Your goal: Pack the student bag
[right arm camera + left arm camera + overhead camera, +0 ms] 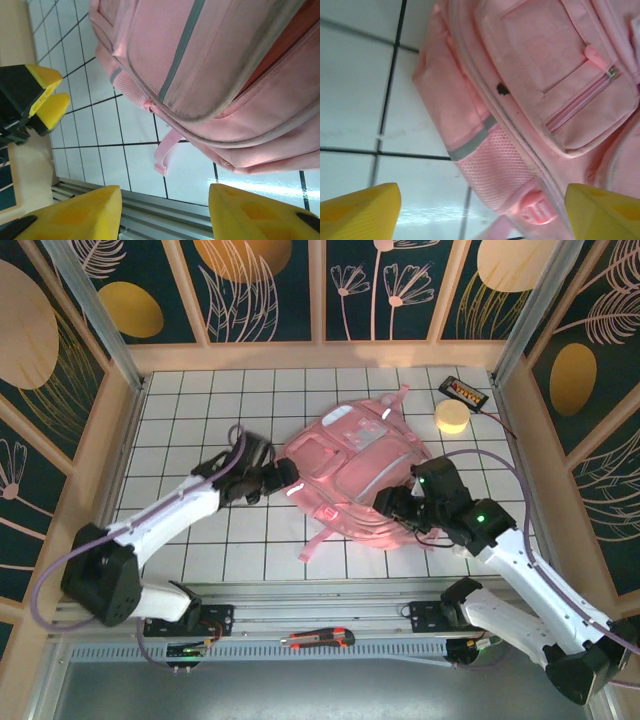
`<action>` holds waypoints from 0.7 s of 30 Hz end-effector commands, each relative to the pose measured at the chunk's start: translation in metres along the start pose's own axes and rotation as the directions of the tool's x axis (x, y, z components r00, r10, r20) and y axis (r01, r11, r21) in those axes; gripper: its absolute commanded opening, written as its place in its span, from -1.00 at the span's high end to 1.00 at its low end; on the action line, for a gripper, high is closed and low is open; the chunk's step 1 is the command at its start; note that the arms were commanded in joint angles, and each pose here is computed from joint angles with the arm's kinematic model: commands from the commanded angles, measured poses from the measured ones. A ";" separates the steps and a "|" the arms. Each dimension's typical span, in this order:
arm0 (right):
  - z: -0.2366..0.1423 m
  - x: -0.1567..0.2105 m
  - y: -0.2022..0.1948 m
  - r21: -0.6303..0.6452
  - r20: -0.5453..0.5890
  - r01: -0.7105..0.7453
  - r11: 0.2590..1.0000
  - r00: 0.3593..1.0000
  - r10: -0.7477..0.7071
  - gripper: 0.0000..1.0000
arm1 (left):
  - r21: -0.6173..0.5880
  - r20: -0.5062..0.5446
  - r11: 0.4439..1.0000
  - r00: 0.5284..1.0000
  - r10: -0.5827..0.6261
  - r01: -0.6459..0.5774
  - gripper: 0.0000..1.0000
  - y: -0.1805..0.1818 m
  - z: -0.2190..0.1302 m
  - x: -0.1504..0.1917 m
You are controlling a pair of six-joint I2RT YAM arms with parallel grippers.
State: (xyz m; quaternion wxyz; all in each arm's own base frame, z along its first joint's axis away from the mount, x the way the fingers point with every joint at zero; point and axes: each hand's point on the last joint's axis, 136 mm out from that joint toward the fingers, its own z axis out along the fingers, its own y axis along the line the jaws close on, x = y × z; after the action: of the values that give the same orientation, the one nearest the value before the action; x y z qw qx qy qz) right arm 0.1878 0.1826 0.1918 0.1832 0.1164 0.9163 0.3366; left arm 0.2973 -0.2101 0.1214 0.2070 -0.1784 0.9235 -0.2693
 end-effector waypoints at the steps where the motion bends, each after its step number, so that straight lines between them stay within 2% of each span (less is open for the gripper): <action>1: 0.008 -0.009 0.003 0.036 0.051 -0.015 0.999 0.999 0.013 0.01 | 0.346 0.015 0.922 0.981 -0.193 0.176 -0.62 -0.045 0.000 -0.014; 12: 0.014 -0.009 0.018 0.070 0.035 0.016 0.997 0.999 -0.018 0.06 | 0.402 -0.083 0.884 0.971 -0.224 0.238 -0.29 -0.054 0.029 -0.008; 16: 0.014 -0.010 0.022 0.071 0.043 0.008 0.997 0.999 -0.011 0.06 | 0.350 -0.140 0.901 0.965 -0.220 0.256 -0.25 -0.044 0.040 0.005; 21: 0.017 -0.004 0.023 0.083 0.041 -0.001 0.997 0.999 -0.002 0.11 | 0.333 -0.177 0.897 0.954 -0.244 0.291 -0.20 -0.030 0.044 0.018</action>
State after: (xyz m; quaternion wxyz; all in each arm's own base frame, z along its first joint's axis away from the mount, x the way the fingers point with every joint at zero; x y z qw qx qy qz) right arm 0.1963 0.2072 0.1877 0.1829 0.1141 0.9299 0.2979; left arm 0.3146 -0.2585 0.1019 0.1525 -0.2410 0.8455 -0.4514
